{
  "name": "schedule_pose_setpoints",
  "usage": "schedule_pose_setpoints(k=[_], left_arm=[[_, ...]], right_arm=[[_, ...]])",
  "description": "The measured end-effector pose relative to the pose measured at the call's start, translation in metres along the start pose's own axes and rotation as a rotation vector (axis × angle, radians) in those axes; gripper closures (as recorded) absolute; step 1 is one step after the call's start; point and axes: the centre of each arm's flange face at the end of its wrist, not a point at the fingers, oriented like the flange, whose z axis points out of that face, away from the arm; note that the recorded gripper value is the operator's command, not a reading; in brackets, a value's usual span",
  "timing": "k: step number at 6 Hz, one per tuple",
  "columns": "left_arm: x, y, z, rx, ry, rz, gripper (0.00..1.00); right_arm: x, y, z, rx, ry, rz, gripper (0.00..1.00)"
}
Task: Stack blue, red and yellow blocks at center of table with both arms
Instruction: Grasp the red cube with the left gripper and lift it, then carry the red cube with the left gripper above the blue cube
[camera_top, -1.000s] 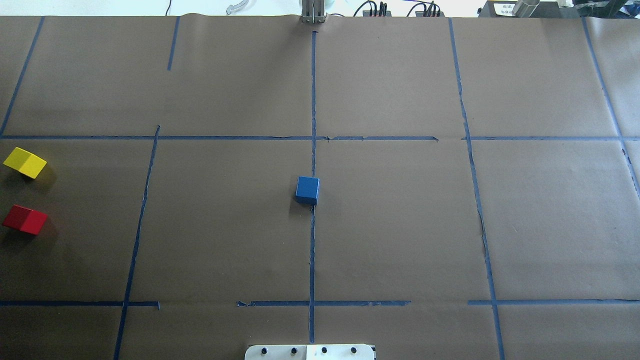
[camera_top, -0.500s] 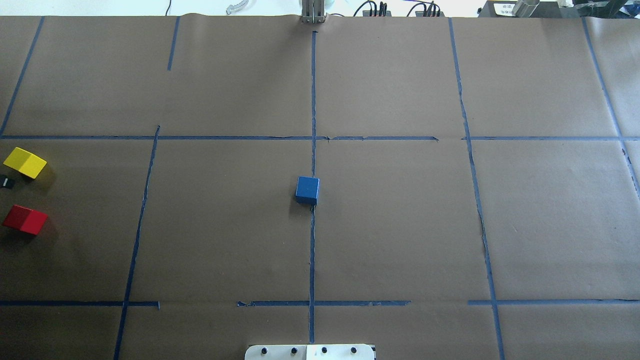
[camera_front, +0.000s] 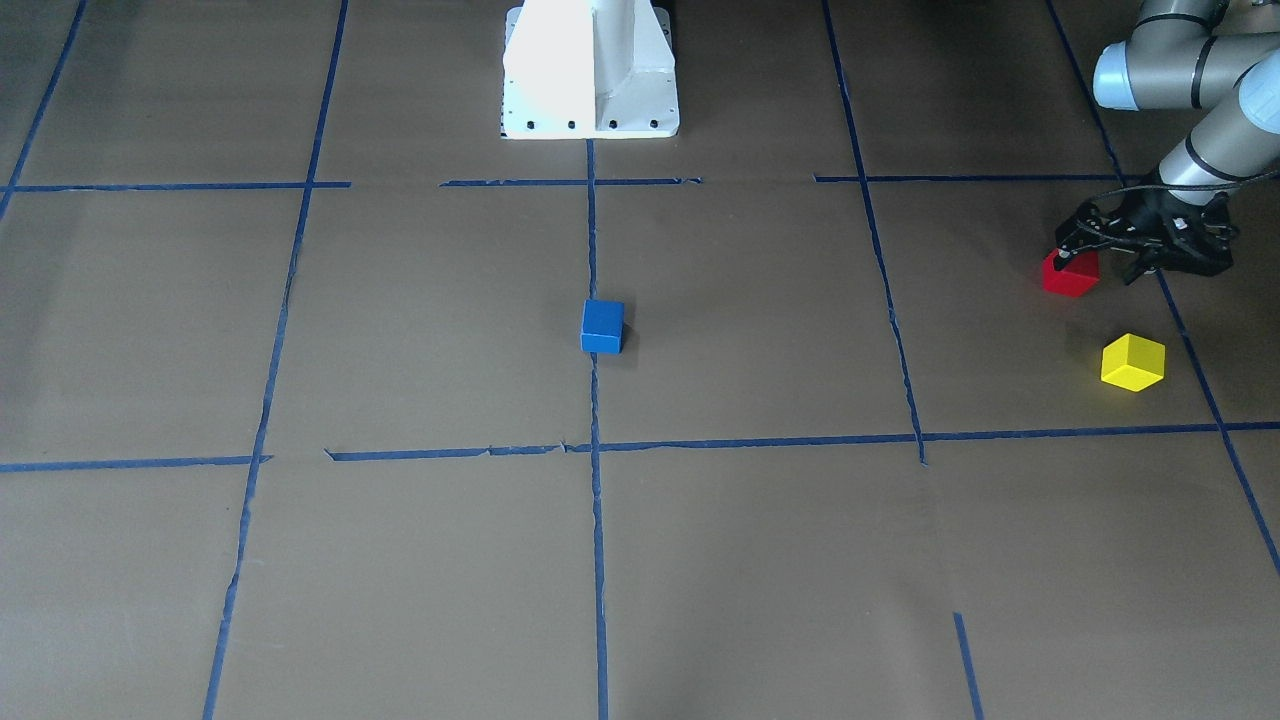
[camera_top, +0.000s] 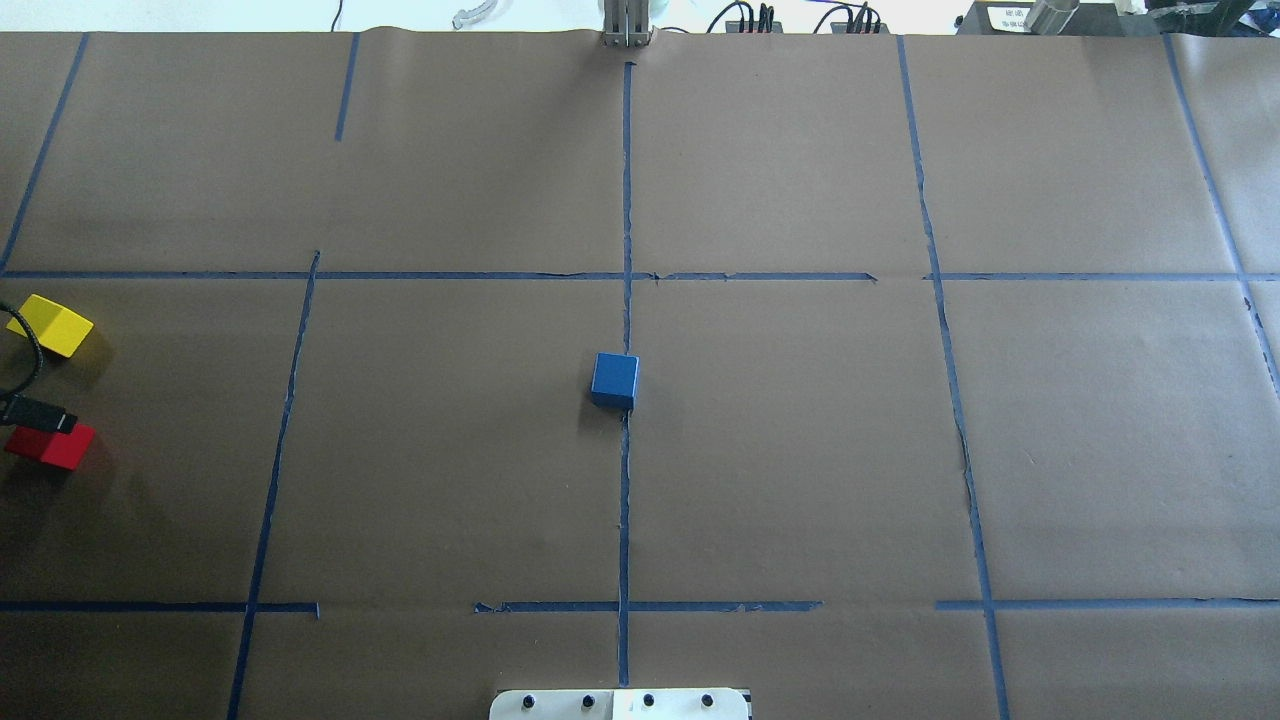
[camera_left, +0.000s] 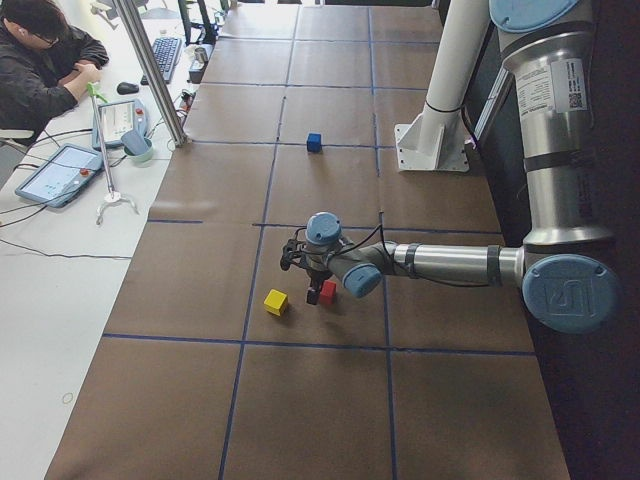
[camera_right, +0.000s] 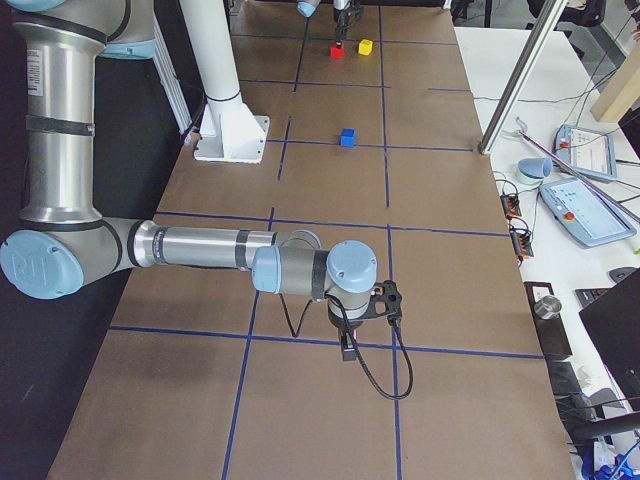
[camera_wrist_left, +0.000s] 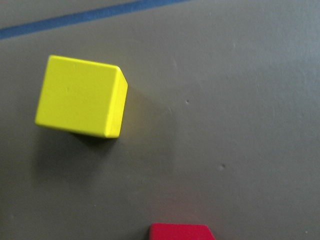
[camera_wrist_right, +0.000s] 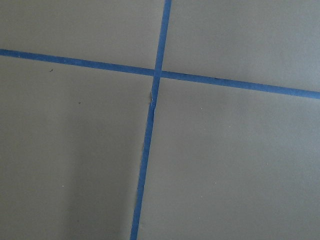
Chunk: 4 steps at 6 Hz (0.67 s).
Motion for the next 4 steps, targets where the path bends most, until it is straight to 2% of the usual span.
schedule_pose_setpoints(k=[2,3,4], left_arm=[[-0.001,0.007,0.016,-0.037,-0.006,0.003,0.01],[0.0,0.009,0.021,-0.048,-0.007,0.006,0.67],[0.001,0.008,0.024,-0.052,-0.006,0.007,0.93]], right_arm=[[0.001,0.003,0.002,-0.004,-0.001,0.002,0.0],[0.002,0.004,0.003,-0.005,-0.001,0.003,0.0],[0.002,0.005,0.003,-0.006,-0.001,0.004,0.0]])
